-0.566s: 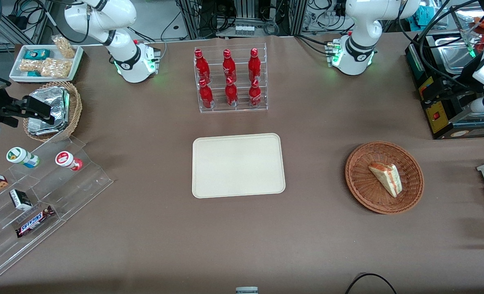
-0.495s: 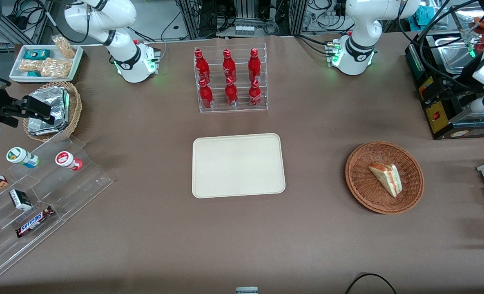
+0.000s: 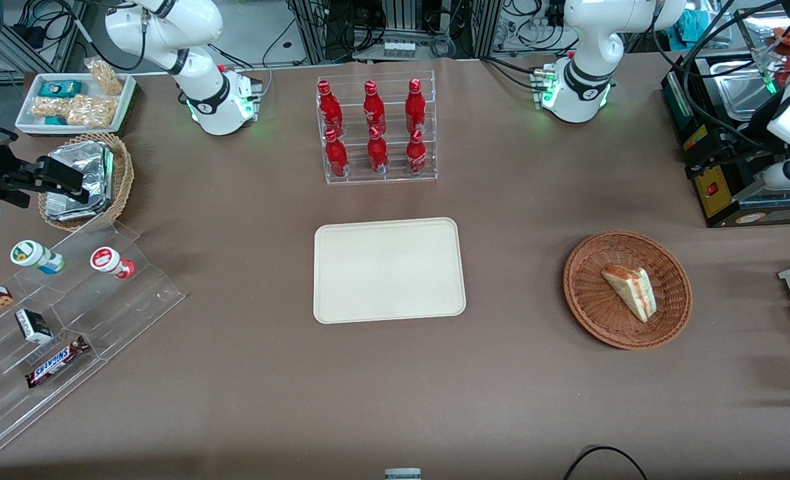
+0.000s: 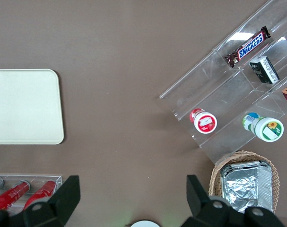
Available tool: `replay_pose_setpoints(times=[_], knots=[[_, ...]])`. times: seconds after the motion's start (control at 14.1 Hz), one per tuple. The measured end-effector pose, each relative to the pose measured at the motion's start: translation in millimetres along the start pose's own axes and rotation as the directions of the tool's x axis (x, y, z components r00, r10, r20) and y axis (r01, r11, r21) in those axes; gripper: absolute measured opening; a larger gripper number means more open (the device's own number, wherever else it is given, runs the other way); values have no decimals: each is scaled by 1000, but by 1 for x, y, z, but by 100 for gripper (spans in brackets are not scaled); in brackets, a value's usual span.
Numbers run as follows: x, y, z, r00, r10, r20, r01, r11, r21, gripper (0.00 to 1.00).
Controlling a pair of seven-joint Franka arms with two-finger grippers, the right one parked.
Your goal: Place sandwich from basket to tray
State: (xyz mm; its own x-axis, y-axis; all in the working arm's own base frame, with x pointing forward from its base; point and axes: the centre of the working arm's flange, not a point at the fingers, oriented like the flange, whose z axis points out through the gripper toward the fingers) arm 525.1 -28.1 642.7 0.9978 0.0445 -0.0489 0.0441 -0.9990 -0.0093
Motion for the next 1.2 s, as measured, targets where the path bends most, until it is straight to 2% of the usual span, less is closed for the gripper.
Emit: replay_pose_setpoints(times=[0.71,0.85,0.99,1.06,1.2], knots=[[1,1,7,1000,2,15,-2,1000,2,100],[2,-1,20,999,-1,44,1,1000,5,100],[5,-2,56,995,-6,104,5,1000,11,100],[11,-5,78,993,-12,117,10,1000,12,100],[25,-9,128,993,-20,114,19,1000,11,100]])
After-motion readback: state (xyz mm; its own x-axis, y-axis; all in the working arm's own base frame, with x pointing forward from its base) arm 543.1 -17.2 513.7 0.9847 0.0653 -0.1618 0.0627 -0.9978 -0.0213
